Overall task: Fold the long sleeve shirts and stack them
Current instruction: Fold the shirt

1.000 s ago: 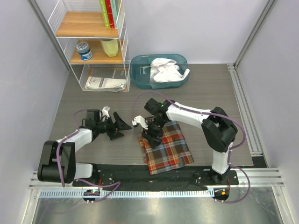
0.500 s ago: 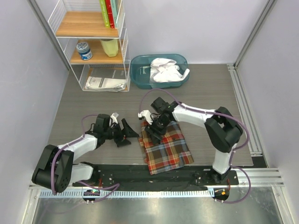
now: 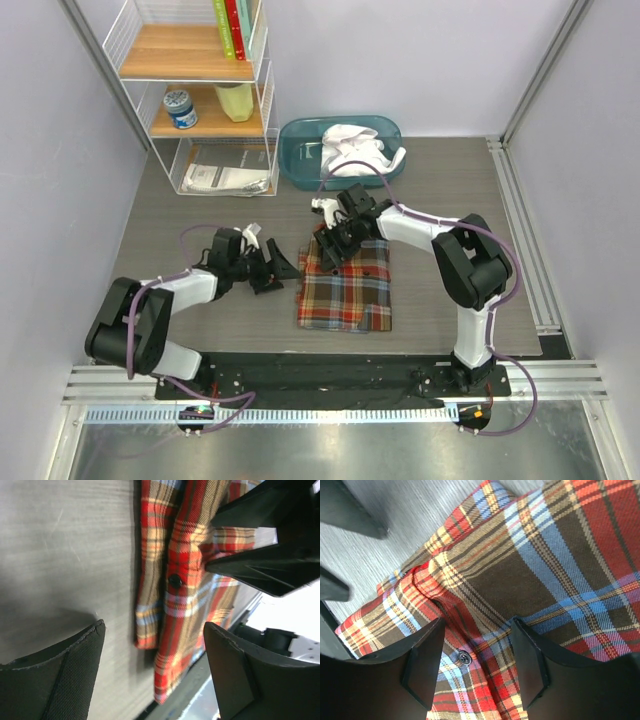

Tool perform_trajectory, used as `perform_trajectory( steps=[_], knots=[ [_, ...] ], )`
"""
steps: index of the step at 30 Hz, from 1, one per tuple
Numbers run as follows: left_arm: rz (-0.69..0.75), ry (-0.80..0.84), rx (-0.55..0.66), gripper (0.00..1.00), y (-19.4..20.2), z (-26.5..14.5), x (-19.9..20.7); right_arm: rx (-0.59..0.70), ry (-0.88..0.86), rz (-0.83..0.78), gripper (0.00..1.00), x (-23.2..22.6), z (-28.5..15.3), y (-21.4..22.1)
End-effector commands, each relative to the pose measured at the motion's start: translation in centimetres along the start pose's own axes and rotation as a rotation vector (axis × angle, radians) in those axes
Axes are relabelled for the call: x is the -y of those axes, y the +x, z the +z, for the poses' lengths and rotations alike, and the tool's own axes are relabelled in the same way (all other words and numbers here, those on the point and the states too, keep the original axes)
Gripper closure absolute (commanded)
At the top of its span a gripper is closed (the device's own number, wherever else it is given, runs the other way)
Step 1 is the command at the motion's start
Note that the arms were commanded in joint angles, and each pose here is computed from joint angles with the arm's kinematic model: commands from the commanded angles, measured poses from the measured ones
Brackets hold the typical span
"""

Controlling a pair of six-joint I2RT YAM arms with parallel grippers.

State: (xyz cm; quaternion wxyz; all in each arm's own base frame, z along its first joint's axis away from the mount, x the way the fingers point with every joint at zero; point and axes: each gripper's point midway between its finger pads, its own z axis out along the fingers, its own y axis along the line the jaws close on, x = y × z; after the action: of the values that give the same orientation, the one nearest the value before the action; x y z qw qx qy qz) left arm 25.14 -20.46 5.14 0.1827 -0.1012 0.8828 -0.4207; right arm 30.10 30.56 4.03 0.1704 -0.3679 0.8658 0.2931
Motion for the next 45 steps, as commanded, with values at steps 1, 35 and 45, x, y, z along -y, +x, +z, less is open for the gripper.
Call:
perform_trajectory(
  steps=[1,35,45],
  knots=[
    [0.164,0.121,0.015,0.23,-2.2,1.2,2.0,0.078,-0.022,-0.067,0.39,-1.6,-1.5,-2.2],
    [-0.007,0.059,-0.161,0.82,0.9,7.5,0.0,-0.012,-0.012,-0.029,0.37,0.1,0.2,-0.1],
    [0.250,-0.407,-0.374,1.00,-1.8,-1.8,-4.1,0.055,0.054,0.051,0.13,1.4,-6.1,-1.9]
  ],
)
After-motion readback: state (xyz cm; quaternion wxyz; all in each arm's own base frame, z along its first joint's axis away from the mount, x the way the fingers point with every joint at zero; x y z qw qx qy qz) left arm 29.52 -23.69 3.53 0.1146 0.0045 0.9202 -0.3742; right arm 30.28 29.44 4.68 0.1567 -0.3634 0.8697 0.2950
